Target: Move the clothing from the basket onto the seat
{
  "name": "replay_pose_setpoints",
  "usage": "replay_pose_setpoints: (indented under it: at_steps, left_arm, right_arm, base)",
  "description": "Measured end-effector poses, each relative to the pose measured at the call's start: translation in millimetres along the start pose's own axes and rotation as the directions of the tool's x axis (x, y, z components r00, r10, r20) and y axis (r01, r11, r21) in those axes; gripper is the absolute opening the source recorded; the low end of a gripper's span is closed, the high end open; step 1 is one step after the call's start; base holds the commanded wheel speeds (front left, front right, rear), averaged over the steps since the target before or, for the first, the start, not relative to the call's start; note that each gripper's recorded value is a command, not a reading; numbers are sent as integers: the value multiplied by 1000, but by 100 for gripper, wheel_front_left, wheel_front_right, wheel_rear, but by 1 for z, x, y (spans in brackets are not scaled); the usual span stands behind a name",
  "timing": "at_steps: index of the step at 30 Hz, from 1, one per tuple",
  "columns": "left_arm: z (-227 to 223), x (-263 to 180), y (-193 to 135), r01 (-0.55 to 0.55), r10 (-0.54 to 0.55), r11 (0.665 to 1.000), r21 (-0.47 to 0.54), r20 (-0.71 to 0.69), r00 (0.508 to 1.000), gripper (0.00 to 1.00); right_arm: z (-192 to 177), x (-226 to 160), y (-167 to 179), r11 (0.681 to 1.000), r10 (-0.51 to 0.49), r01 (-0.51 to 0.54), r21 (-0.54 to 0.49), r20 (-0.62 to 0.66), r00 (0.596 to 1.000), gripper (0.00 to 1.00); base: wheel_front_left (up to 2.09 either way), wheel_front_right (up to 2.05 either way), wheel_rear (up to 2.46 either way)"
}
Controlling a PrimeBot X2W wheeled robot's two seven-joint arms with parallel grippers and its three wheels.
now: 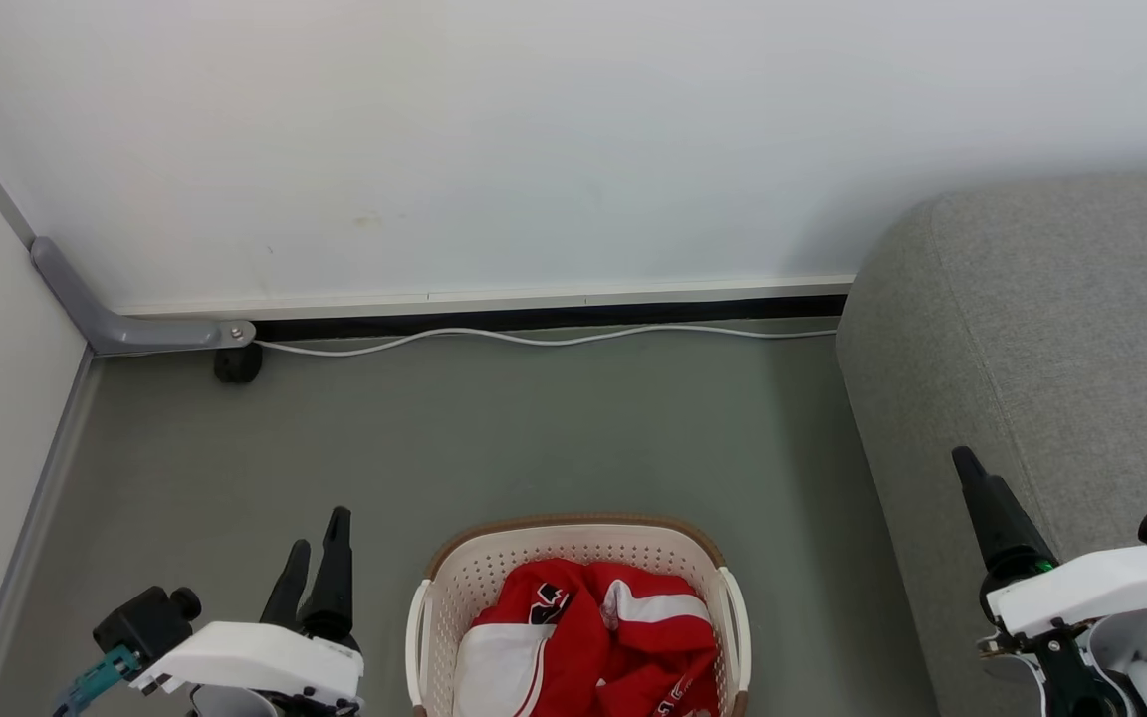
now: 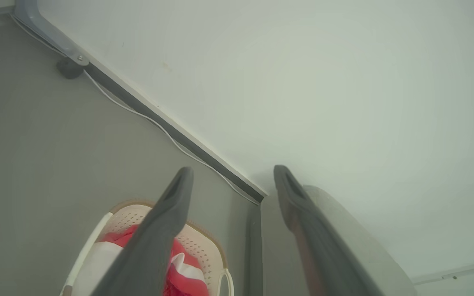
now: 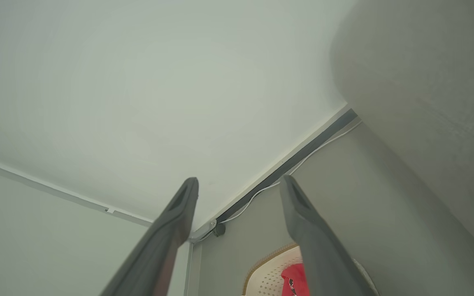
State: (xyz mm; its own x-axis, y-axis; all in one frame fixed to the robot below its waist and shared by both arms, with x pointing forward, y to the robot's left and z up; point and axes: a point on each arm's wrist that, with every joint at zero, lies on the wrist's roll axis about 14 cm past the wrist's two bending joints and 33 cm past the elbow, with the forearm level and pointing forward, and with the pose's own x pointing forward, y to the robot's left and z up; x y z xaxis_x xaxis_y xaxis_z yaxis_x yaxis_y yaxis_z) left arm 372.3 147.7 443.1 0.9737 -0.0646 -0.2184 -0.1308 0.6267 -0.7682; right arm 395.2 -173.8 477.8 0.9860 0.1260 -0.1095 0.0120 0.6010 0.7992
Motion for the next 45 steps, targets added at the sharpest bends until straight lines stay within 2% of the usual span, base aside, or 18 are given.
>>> replay_pose_setpoints:
  at_steps: [11,20,34,45]
  left_arm:
    - [-1,6,-8,7,-8,986,166,7,1000,100]
    - [0,9,-13,10,-16,957,289,21,1000,100]
    - [-1,11,-24,30,-54,886,462,38,998,100]
    - [-1,12,-29,34,-78,823,568,53,996,100]
  right_arm:
    - [1,6,6,986,32,-34,-166,-15,999,100]
    - [2,10,11,959,56,-61,-278,-27,998,100]
    - [8,15,16,893,89,-96,-441,-37,995,100]
    - [16,18,20,826,119,-116,-552,-30,992,100]
  base:
    - [0,0,0]
    - [0,0,0]
    - [0,0,0]
    - [0,0,0]
